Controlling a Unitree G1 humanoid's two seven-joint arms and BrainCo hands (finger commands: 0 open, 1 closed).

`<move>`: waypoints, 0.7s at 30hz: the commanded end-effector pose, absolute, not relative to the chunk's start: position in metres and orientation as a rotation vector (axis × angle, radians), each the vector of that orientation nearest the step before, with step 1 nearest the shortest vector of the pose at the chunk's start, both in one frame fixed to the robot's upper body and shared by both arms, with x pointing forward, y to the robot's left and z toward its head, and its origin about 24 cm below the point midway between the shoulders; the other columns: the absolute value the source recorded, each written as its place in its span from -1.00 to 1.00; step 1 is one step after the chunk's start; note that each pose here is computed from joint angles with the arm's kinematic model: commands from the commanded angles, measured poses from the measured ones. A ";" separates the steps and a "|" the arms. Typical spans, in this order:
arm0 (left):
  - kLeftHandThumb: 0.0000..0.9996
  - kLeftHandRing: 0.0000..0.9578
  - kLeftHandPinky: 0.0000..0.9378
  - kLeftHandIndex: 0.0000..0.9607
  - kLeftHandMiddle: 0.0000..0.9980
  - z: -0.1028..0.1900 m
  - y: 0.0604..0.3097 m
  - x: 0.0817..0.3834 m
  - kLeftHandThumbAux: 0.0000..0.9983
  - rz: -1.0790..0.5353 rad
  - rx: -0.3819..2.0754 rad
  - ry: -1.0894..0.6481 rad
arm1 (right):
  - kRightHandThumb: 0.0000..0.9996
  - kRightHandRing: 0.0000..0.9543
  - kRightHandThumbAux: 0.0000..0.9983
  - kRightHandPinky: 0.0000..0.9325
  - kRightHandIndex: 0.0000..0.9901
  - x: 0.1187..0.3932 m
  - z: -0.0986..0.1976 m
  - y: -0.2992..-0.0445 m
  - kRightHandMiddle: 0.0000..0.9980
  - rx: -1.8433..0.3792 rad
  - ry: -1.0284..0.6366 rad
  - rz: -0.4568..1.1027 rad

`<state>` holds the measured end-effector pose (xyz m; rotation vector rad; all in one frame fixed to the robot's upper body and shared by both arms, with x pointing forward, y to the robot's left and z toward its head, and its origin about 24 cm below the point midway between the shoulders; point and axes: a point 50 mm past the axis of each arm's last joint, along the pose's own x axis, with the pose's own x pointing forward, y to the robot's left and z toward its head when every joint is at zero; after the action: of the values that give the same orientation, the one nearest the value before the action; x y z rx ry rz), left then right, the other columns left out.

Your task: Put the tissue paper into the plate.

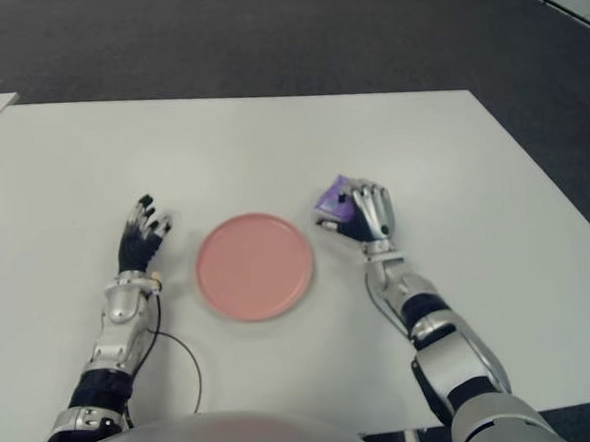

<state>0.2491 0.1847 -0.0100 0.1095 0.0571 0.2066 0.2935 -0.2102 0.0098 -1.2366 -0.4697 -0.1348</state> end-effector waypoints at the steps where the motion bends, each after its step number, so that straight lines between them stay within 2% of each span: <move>1: -1.00 -1.00 -1.00 -1.00 -1.00 -0.017 0.187 0.245 0.43 0.202 0.121 0.100 | 1.00 0.07 0.32 -0.06 0.54 0.275 -0.016 -0.208 0.01 -1.254 -0.369 -0.045; 3: -1.00 -1.00 -1.00 -1.00 -1.00 -0.017 0.187 0.245 0.42 0.203 0.123 0.101 | 1.00 0.12 0.32 -0.07 0.55 0.275 -0.015 -0.207 0.03 -1.249 -0.378 -0.052; 7: -1.00 -1.00 -1.00 -1.00 -1.00 -0.017 0.188 0.245 0.39 0.206 0.125 0.104 | 1.00 0.03 0.33 -0.08 0.58 0.275 -0.007 -0.205 -0.04 -1.221 -0.439 -0.085; 11: -1.00 -1.00 -1.00 -1.00 -1.00 -0.018 0.188 0.245 0.37 0.208 0.125 0.107 | 1.00 0.10 0.33 -0.09 0.57 0.272 0.007 -0.201 0.01 -1.188 -0.504 -0.112; 17: -1.00 -1.00 -1.00 -1.00 -1.00 -0.019 0.190 0.245 0.36 0.204 0.129 0.110 | 1.00 0.07 0.33 -0.08 0.57 0.279 0.052 -0.188 -0.02 -1.054 -0.650 -0.210; 18: -1.00 -1.00 -1.00 -1.00 -1.00 -0.019 0.190 0.245 0.36 0.204 0.129 0.110 | 1.00 0.06 0.31 0.20 0.58 0.280 0.057 -0.186 -0.04 -1.035 -0.662 -0.223; 19: -1.00 -1.00 -1.00 -1.00 -1.00 -0.019 0.190 0.246 0.36 0.203 0.128 0.110 | 1.00 0.05 0.29 0.38 0.59 0.281 0.061 -0.186 -0.04 -1.020 -0.669 -0.233; 21: -1.00 -1.00 -1.00 -1.00 -1.00 -0.019 0.190 0.246 0.36 0.203 0.127 0.110 | 1.00 0.05 0.28 0.54 0.60 0.281 0.065 -0.185 -0.05 -1.008 -0.672 -0.242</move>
<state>0.2494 0.1884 -0.0107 0.1188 0.0652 0.2125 0.2775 -0.1874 0.0506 -1.0473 -0.6446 -0.2022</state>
